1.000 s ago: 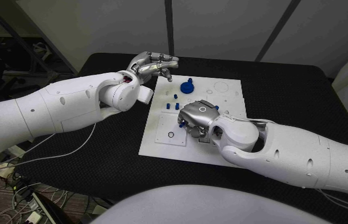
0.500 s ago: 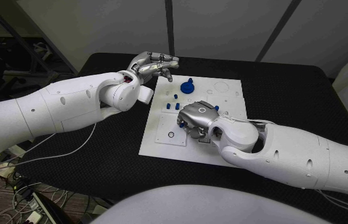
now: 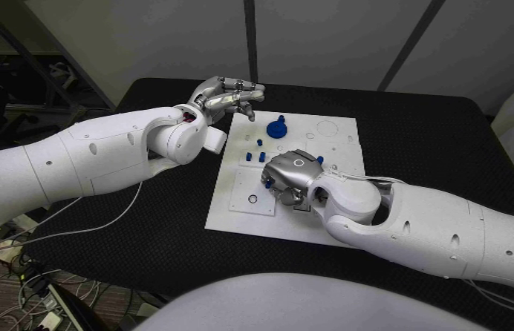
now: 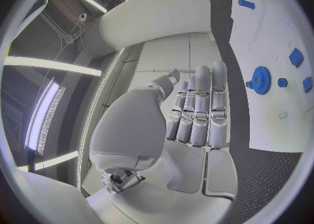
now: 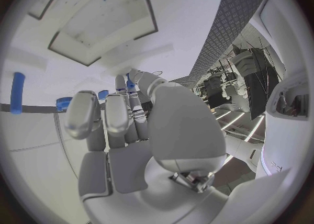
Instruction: Assemble the parts on the task board
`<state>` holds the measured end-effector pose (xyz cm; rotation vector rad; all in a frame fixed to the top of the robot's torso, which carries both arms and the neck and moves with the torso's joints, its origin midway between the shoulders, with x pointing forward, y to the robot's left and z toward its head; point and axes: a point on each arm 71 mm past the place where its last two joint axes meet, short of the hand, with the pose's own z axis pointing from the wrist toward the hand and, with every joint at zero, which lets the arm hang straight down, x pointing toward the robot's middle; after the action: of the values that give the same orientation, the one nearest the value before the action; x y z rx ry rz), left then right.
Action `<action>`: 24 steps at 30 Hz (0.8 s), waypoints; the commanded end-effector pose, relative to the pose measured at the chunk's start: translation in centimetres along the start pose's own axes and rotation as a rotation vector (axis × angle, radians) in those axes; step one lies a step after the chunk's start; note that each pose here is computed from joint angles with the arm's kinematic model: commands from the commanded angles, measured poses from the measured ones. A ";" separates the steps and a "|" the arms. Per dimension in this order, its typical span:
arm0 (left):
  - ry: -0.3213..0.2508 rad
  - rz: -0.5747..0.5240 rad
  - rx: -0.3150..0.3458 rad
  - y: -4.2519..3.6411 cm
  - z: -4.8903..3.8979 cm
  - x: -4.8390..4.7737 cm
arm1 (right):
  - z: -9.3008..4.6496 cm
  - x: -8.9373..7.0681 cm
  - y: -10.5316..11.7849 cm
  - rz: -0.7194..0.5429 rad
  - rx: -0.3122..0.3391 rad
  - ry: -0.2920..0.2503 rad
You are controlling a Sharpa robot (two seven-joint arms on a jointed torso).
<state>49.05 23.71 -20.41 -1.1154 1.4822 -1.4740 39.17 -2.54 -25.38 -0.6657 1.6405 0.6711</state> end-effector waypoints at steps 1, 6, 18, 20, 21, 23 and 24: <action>0.016 -0.007 0.000 -0.12 0.04 0.15 | 0.0 -0.1 -0.1 0.011 0.002 -0.005; 0.019 -0.008 -0.003 -0.09 0.04 0.17 | 0.0 -0.2 -0.1 0.017 0.001 -0.016; 0.022 -0.009 -0.007 -0.04 0.07 0.17 | -0.6 -0.8 -0.4 0.056 0.004 -0.098; 0.023 -0.009 -0.008 -0.04 0.07 0.17 | -0.8 -0.9 -0.5 0.067 0.006 -0.110; 0.023 -0.009 -0.008 -0.03 0.07 0.16 | -1.0 -0.9 -0.6 0.076 0.007 -0.117; 0.023 -0.009 -0.009 -0.03 0.06 0.14 | -1.4 -1.0 -0.8 0.093 0.011 -0.128; 0.023 -0.009 -0.009 -0.02 0.06 0.12 | -1.7 -1.1 -0.9 0.102 0.014 -0.131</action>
<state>49.06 23.69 -20.50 -1.1195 1.4972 -1.4761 38.94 -4.25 -24.66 -0.5774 1.6019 0.7132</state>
